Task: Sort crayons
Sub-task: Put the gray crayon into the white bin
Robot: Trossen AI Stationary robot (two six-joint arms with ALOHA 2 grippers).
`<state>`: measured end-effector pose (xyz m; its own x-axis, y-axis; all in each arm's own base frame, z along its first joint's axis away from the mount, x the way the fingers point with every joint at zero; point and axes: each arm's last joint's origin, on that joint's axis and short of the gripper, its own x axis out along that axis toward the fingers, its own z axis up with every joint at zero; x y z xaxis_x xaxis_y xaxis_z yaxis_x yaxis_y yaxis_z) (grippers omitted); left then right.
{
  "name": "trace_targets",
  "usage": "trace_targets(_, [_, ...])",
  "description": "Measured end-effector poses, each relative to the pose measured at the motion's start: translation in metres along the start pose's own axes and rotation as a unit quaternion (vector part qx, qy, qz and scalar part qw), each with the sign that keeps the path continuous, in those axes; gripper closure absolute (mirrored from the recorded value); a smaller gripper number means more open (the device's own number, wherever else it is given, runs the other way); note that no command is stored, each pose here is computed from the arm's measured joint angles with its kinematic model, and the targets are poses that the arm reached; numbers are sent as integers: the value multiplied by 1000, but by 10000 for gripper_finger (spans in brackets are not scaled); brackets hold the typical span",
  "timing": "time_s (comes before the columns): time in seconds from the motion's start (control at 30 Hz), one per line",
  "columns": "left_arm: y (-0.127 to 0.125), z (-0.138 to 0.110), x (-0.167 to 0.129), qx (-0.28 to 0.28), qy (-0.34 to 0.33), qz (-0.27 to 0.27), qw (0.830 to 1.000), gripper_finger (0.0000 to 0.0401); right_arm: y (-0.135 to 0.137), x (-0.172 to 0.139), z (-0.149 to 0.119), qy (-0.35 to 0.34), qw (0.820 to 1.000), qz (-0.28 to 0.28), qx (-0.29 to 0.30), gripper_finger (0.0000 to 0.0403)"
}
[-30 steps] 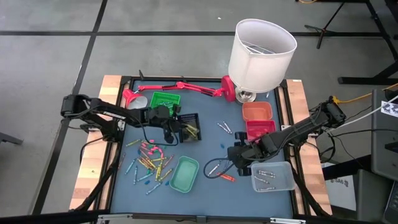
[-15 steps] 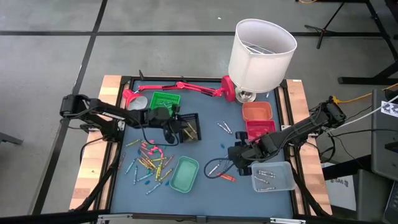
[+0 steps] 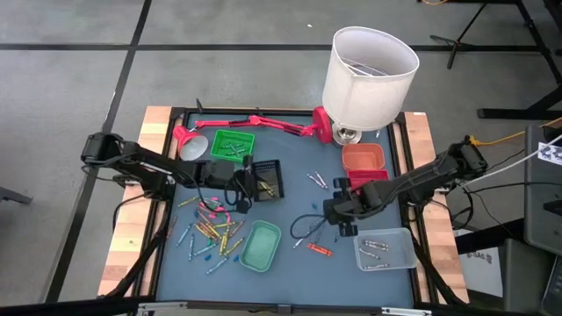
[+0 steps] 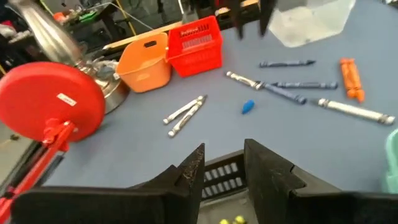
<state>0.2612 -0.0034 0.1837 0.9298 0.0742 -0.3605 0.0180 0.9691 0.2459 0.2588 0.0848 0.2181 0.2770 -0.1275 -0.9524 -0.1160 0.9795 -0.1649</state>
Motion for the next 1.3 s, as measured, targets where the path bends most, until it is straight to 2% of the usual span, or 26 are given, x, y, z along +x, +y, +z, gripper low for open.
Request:
trace_targets(0.17, [-4, 9, -12, -47, -6, 18, 999, 305, -18, 12, 0, -1, 1000, -4, -1, 260])
trace_targets(0.37, [-3, 17, -33, -81, 1, 20, 997, 305, -32, 28, -4, -10, 999, 47, 4, 260])
trace_targets(0.47, [-1, 17, -42, -103, 11, 19, 994, 305, -35, 35, -8, -11, 998, 56, 3, 260])
trace_targets(0.73, [-1, 7, -61, -147, 89, 10, 985, 305, -33, 52, -23, -1, 998, 57, -18, 260])
trace_targets(1.03, [-4, -11, -69, -193, 183, 14, 964, 305, -30, 71, -38, -13, 998, 57, -18, 260])
trace_targets(1.3, [-6, -15, -71, -224, 211, -3, 951, 305, -29, 77, -41, -2, 998, 57, -20, 260])
